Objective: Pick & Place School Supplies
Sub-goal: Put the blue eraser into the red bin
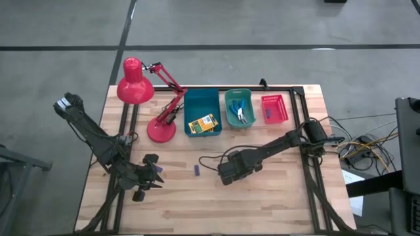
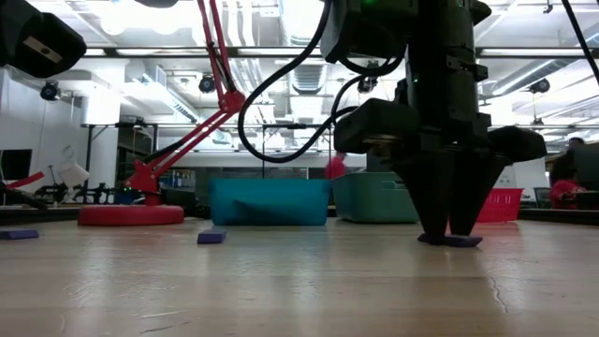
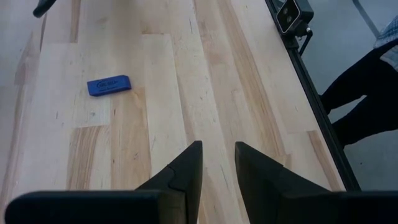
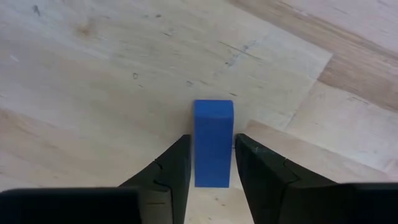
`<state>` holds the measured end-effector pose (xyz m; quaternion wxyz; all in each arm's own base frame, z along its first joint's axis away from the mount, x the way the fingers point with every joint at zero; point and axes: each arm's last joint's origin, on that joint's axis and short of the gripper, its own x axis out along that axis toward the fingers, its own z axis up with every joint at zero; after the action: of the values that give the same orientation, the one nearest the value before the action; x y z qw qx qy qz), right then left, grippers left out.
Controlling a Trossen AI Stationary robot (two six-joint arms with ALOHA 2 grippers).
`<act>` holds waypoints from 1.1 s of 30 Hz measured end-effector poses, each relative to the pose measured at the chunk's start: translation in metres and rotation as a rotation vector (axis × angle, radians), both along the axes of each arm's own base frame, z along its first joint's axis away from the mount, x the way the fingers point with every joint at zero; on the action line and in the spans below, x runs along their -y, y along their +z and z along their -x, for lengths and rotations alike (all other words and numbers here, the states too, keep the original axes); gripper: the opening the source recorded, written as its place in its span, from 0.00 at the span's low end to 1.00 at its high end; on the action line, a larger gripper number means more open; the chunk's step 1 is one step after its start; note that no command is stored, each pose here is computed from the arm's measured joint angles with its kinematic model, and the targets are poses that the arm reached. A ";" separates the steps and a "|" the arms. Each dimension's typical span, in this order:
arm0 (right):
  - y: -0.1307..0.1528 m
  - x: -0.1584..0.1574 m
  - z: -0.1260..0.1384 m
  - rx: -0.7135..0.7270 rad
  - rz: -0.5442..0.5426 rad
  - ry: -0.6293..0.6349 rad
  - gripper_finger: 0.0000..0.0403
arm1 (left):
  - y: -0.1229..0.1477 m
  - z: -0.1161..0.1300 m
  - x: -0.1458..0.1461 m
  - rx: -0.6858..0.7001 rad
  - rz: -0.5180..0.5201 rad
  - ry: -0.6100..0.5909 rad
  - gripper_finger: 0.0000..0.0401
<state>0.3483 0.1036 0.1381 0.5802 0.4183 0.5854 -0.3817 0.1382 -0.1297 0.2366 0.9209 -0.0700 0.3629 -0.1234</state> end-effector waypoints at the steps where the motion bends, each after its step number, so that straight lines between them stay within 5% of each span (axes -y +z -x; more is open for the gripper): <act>1: 0.000 0.000 0.000 0.000 0.000 0.000 0.28 | 0.000 0.000 0.000 0.000 0.000 0.000 0.25; 18: 0.008 0.000 -0.002 0.024 0.010 0.032 0.17 | 0.000 0.000 0.000 0.000 0.000 0.000 0.25; 33: 0.057 0.007 0.011 0.140 0.091 0.074 0.18 | 0.000 0.000 0.000 0.000 0.000 0.000 0.25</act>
<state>0.3370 0.0966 0.1947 0.6517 0.3953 0.5406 -0.3562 0.1382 -0.1298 0.2366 0.9210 -0.0703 0.3627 -0.1234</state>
